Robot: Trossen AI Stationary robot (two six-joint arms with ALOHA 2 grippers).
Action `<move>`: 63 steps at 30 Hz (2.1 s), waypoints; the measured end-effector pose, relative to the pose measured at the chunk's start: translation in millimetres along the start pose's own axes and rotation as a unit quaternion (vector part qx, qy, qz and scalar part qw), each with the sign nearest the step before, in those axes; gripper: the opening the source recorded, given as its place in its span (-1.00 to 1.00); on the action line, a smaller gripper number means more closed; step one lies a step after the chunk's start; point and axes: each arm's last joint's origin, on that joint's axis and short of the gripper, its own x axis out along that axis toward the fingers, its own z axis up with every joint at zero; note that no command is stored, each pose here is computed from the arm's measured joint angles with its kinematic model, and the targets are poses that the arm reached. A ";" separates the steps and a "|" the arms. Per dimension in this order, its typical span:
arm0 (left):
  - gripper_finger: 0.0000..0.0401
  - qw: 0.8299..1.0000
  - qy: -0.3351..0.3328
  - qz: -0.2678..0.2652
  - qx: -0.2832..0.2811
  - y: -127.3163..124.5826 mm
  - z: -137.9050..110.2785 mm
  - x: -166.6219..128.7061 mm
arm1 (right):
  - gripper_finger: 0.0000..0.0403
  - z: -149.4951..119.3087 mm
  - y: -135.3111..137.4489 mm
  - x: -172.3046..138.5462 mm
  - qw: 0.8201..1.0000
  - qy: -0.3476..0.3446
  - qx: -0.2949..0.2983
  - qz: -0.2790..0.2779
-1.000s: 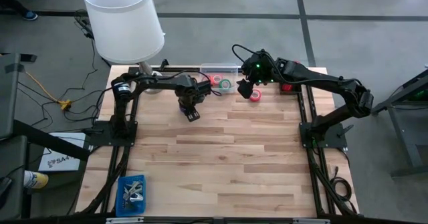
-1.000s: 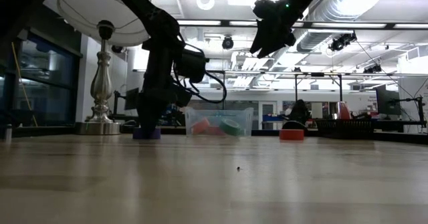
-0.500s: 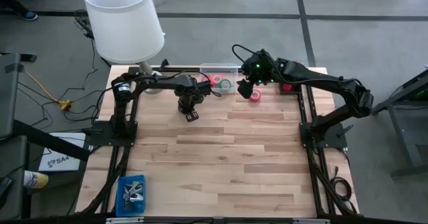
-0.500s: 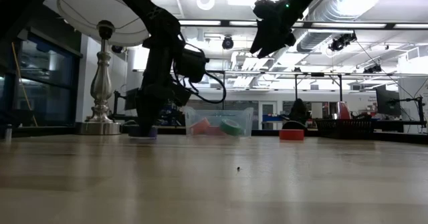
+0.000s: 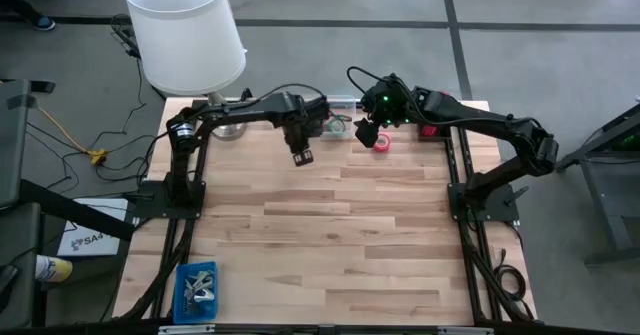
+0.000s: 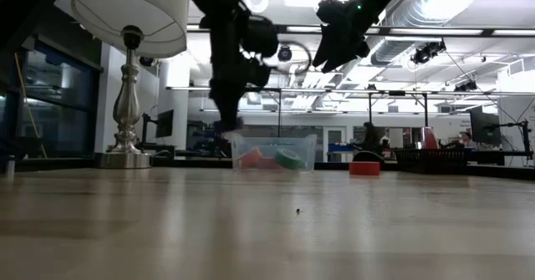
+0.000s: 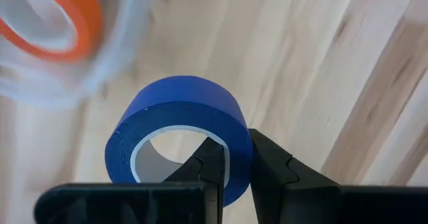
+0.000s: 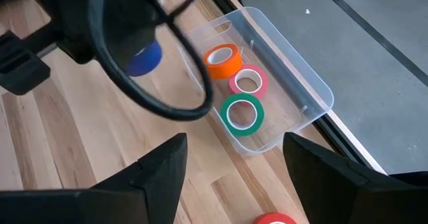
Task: Pick and place Stapler, Stapler remover, tape
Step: Put the blue tape into the transparent bin, then put the red tape into the transparent bin
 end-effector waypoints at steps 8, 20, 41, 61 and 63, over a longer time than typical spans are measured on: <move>-0.82 0.993 -0.105 0.029 0.040 3.0 25.3 -27.0 | 0.18 0.1 -0.4 0.0 1.000 -0.001 0.000 -0.007; -0.82 0.975 -0.199 0.082 -0.056 22.3 41.1 -32.2 | 0.18 0.3 -3.6 -0.3 0.997 -0.007 0.040 -0.061; -0.82 0.946 -0.180 -0.042 -0.267 85.8 44.2 16.4 | 0.18 0.3 -19.8 -0.1 0.989 -0.011 0.097 -0.113; 0.03 0.934 -0.215 -0.061 -0.279 86.5 49.9 10.2 | 0.18 -0.8 -20.8 0.0 0.989 -0.005 0.097 -0.108; 0.10 0.934 -0.220 -0.059 -0.274 86.3 50.0 5.4 | 0.18 -0.8 -20.8 0.0 0.989 -0.005 0.098 -0.108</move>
